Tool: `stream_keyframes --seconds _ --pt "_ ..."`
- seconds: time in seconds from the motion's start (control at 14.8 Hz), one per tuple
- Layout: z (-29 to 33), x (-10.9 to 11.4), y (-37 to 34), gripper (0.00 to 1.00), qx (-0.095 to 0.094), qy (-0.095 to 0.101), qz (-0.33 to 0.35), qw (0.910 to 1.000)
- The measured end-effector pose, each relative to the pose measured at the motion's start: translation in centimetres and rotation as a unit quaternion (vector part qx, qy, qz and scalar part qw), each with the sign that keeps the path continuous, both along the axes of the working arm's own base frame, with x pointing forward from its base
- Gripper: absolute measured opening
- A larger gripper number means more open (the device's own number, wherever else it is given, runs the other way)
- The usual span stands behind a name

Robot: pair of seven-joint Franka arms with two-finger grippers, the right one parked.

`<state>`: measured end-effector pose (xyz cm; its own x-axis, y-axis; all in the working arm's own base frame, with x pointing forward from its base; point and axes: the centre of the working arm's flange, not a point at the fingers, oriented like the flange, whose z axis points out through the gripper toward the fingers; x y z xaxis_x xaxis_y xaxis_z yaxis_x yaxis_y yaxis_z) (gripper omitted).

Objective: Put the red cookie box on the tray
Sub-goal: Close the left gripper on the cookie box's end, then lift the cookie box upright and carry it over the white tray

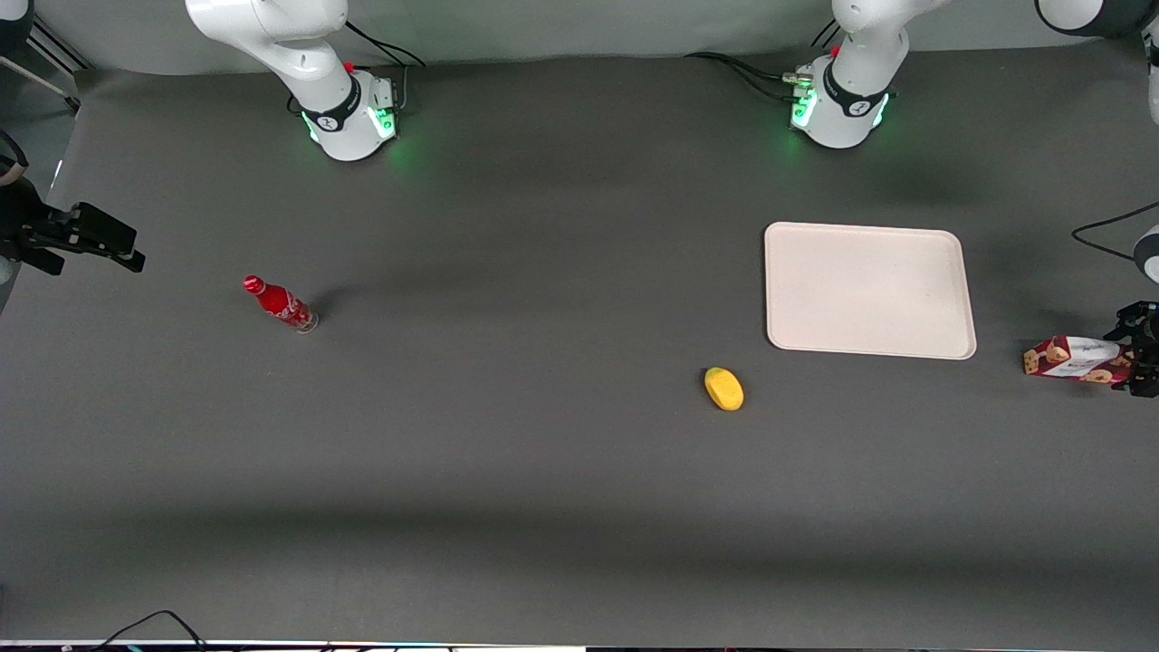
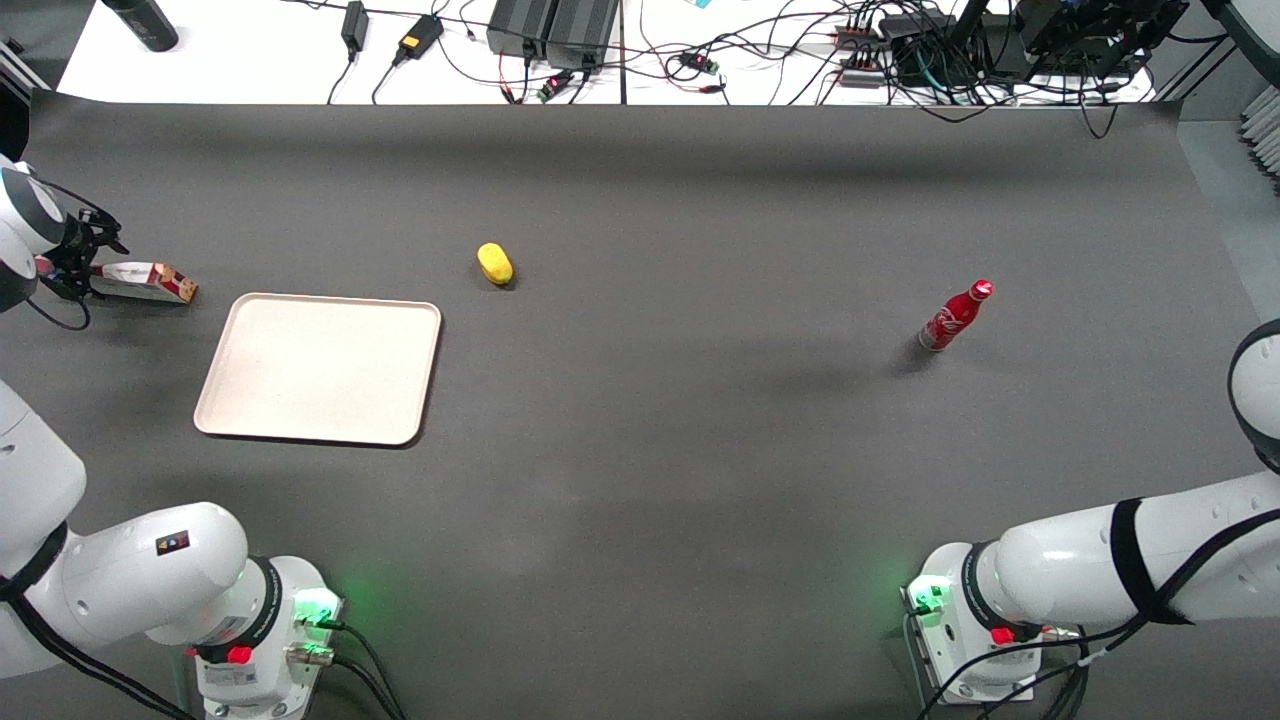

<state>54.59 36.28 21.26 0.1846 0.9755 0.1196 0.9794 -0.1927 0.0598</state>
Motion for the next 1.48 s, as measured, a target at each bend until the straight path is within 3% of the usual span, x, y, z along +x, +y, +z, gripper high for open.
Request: stream_keyframes --seconds 0.2,0.27,0.54,0.81,1.01,1.28,1.48 --pt "-0.2 -0.2 0.2 0.96 0.000 0.002 -0.006 1.0000" --pt "-0.2 -0.2 0.3 0.88 0.000 0.002 -0.006 1.0000" --pt "-0.1 -0.3 0.5 0.43 0.000 0.001 -0.004 1.0000" --pt "0.5 0.2 0.6 0.09 0.000 -0.009 0.002 1.0000" --pt "2.8 1.6 0.8 0.09 -0.005 -0.013 -0.002 0.9999" --pt "10.5 4.1 0.3 0.07 -0.048 0.016 -0.015 0.9986" --pt "18.1 5.1 -0.4 0.07 -0.069 0.026 -0.027 0.9969"
